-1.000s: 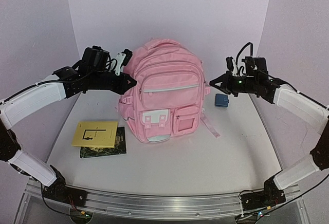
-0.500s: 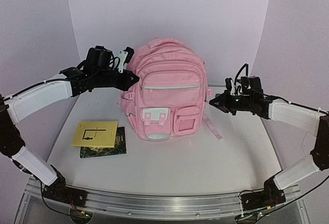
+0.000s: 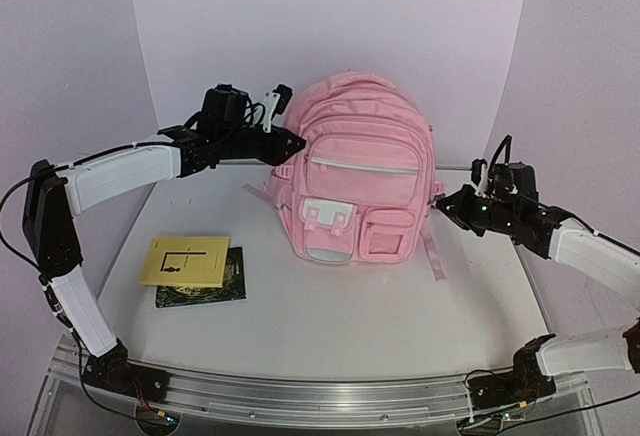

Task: Pack the student bag
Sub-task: Unzip the student bag at the center of the board, then pick up the book from the center of the board.

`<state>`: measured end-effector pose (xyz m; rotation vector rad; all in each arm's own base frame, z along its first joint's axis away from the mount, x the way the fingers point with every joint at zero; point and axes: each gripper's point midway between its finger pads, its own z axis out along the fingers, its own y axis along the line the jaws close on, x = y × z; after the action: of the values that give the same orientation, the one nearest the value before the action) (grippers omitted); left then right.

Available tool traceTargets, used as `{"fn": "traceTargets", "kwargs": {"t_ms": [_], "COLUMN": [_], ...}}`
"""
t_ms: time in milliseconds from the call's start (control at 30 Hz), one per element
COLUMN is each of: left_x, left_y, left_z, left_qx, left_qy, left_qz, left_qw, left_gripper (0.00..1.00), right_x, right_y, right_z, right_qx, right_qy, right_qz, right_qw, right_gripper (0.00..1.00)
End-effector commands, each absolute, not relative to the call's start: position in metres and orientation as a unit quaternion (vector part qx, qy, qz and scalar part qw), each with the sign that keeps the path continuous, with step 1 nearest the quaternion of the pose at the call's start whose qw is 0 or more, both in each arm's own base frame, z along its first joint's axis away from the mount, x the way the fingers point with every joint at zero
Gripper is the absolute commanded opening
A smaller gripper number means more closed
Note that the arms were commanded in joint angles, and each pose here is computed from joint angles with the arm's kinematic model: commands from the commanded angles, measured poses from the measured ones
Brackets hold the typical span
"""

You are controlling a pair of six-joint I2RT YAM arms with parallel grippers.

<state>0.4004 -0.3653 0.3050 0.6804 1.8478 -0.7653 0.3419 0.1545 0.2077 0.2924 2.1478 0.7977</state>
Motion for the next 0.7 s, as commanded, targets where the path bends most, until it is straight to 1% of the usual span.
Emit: {"fn": "traceTargets", "kwargs": {"t_ms": [0,33,100,167,233,333,400,533,667], "left_x": [0.39,0.386,0.378,0.369,0.362,0.35,0.341,0.328,0.313], "left_y": [-0.355,-0.347,-0.325,-0.299,-0.264,-0.215,-0.176,-0.114,-0.068], "left_z": [0.311,0.302,0.299,0.278,0.26,0.229,0.204,0.16,0.127], "left_qx": [0.258,0.243,0.211,0.173,0.112,0.027,-0.046,-0.179,-0.303], "left_qy": [0.772,0.783,0.797,0.825,0.849,0.873,0.882,0.873,0.846], "left_qz": [-0.33,-0.328,-0.329,-0.322,-0.317,-0.311,-0.308,-0.32,-0.314], "left_qw": [0.478,0.469,0.461,0.431,0.407,0.375,0.354,0.321,0.306], "left_gripper": [0.38,0.51,0.66,0.75,0.81,0.92,0.95,0.96,0.97], "right_x": [0.338,0.336,0.333,0.33,0.328,0.327,0.327,0.326,0.325], "right_y": [0.14,0.14,0.138,0.138,0.14,0.143,0.145,0.145,0.146], "right_z": [0.23,0.235,0.243,0.249,0.252,0.254,0.255,0.255,0.255], "right_qx": [0.108,0.102,0.093,0.084,0.076,0.066,0.056,0.038,0.028], "right_qy": [0.835,0.832,0.829,0.825,0.824,0.823,0.823,0.824,0.824], "right_qz": [0.297,0.297,0.295,0.296,0.299,0.304,0.306,0.297,0.294], "right_qw": [0.45,0.457,0.467,0.474,0.475,0.475,0.475,0.481,0.484], "right_gripper": [0.25,0.33,0.5,0.62,0.69,0.73,0.75,0.77,0.78]}}
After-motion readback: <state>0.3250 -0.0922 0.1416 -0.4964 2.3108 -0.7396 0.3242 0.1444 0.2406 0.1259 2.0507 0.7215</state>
